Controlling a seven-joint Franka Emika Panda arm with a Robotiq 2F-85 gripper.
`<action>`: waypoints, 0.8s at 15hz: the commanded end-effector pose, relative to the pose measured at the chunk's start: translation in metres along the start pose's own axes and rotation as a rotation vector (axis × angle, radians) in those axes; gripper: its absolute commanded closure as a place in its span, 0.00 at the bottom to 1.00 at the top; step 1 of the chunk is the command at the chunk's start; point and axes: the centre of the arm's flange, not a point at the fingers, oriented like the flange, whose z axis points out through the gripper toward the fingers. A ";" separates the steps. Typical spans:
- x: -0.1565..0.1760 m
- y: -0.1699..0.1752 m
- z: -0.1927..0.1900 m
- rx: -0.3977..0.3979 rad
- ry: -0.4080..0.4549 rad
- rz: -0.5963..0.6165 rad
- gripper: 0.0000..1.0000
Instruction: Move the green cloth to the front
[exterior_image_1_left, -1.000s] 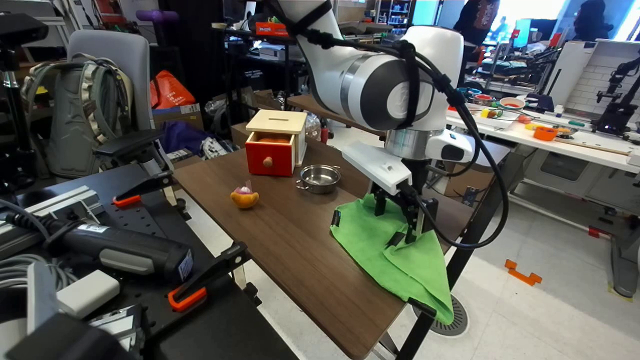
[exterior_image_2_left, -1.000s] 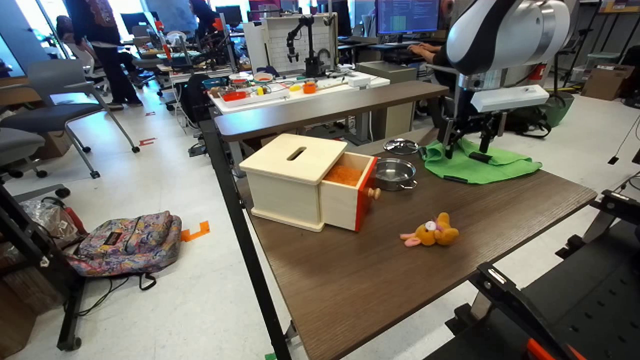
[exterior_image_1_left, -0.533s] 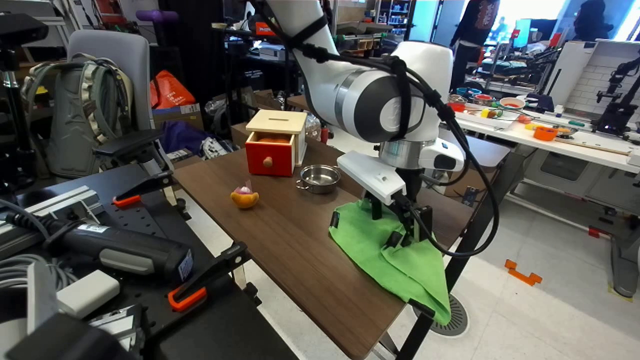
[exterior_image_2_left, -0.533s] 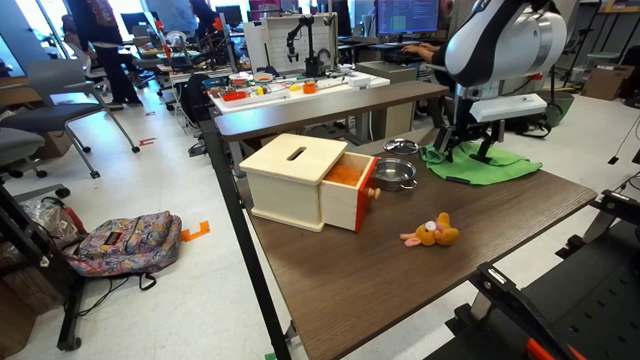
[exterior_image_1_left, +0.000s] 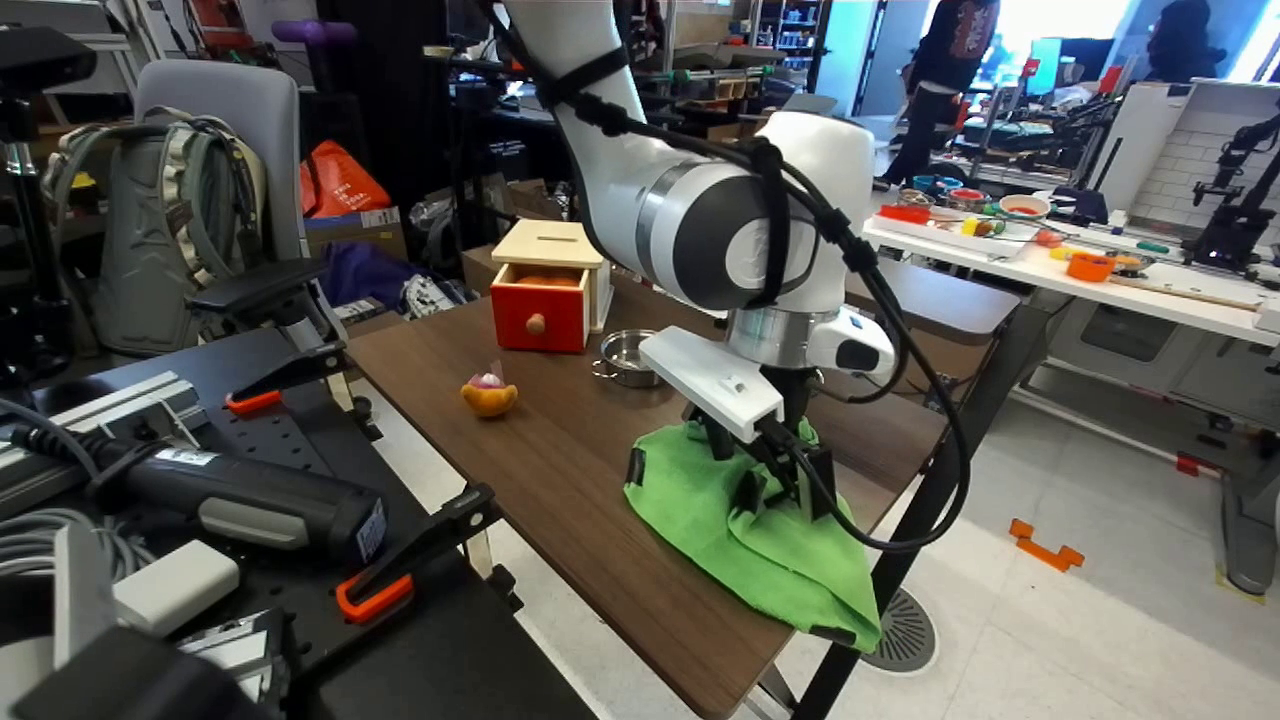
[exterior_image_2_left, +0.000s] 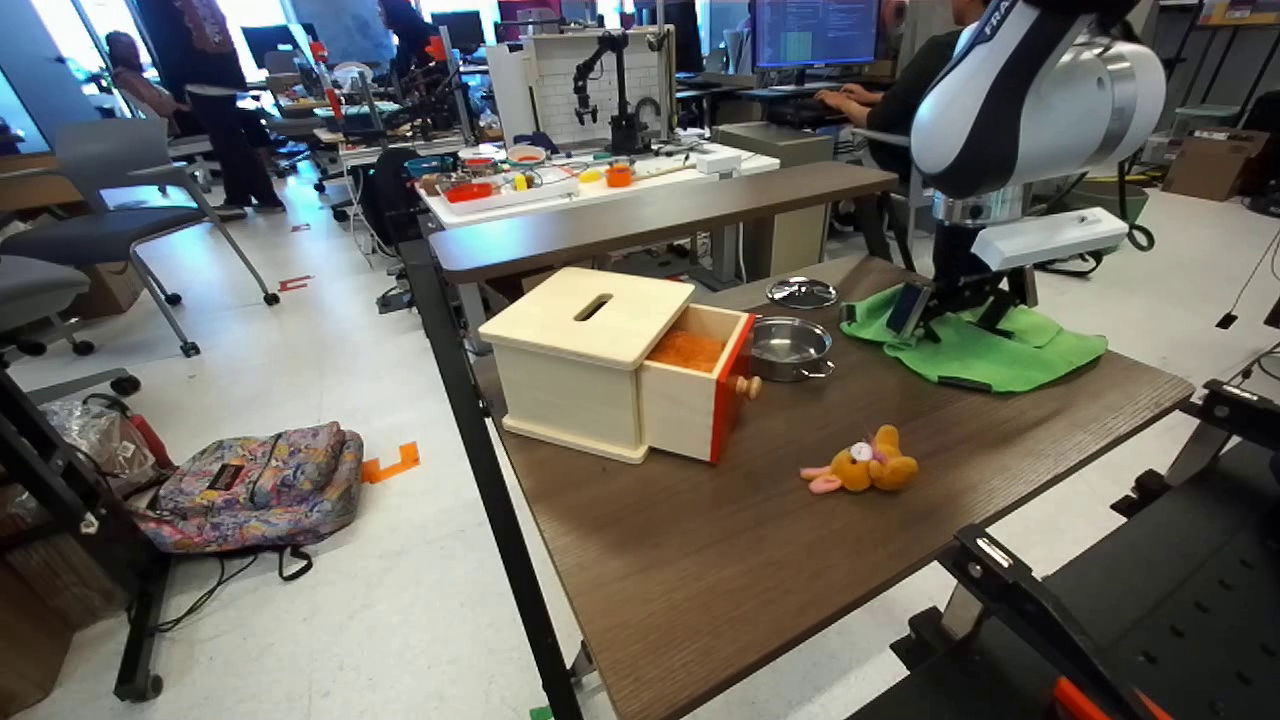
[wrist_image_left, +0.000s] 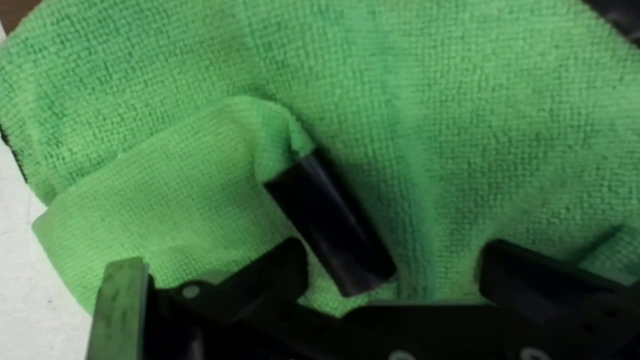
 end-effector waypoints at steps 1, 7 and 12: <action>-0.050 -0.008 0.009 -0.020 -0.034 -0.075 0.00; -0.091 -0.030 0.020 -0.084 0.005 -0.178 0.00; -0.113 -0.057 0.009 -0.094 0.019 -0.244 0.00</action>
